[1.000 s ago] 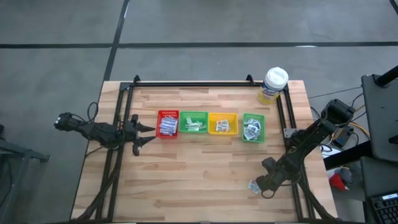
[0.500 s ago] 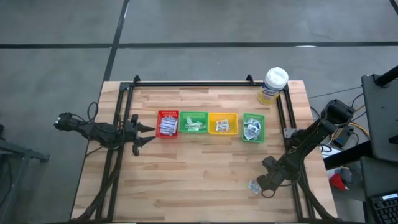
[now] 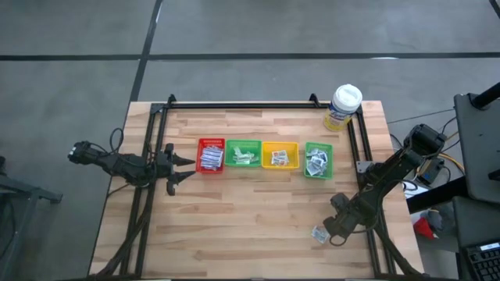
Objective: Pick & Place First Aid Supplies
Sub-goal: Put the orange ointment pack into the yellow bin
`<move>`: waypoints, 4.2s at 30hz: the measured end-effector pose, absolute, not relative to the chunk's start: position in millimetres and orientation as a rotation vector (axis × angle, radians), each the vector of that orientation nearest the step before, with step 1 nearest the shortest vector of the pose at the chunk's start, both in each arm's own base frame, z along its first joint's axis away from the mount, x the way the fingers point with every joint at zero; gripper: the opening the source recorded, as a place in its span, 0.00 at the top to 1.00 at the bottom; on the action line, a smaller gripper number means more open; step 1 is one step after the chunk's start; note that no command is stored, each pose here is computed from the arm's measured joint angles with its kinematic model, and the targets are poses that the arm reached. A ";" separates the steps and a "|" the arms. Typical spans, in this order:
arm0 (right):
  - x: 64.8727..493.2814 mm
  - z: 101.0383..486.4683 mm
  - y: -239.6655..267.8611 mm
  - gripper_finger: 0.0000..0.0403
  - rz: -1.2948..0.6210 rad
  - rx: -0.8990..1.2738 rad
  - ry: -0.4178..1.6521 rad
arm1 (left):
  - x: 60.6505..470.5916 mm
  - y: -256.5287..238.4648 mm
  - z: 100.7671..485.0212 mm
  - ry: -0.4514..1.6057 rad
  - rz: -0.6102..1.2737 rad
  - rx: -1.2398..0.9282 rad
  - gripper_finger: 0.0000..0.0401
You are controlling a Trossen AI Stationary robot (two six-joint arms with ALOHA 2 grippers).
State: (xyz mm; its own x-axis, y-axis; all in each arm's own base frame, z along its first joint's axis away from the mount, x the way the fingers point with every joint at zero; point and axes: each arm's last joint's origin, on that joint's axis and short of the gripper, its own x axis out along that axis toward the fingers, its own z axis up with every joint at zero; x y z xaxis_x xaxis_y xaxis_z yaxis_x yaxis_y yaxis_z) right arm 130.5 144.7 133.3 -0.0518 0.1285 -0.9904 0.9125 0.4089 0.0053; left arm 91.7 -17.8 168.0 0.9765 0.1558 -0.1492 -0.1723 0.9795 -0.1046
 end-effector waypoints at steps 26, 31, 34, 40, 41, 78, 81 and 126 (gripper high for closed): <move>127.3 158.5 137.5 0.98 -0.691 1.029 1.385 | 91.7 -17.8 168.0 0.141 0.166 -0.117 0.53; 124.4 161.8 141.6 0.98 -0.674 1.067 1.484 | 91.7 -17.8 168.0 0.141 0.166 -0.117 0.53; 122.8 163.1 144.6 0.98 -0.660 1.061 1.495 | 91.7 -17.8 168.0 0.141 0.166 -0.117 0.53; 119.1 162.8 147.5 0.98 -0.644 1.040 1.510 | 91.7 -17.8 167.9 0.141 0.166 -0.117 0.53; 118.3 162.5 148.0 0.97 -0.643 1.034 1.509 | 91.7 -17.8 168.1 0.141 0.165 -0.117 0.53; 117.3 152.2 143.4 0.66 -0.686 1.044 1.381 | 91.7 -17.8 168.0 0.141 0.166 -0.117 0.53; 116.1 150.0 142.0 0.65 -0.714 1.060 1.377 | 91.7 -17.8 168.0 0.141 0.166 -0.117 0.53; 112.5 138.1 138.2 0.98 -0.814 0.983 1.389 | 91.7 -17.8 168.0 0.141 0.166 -0.117 0.53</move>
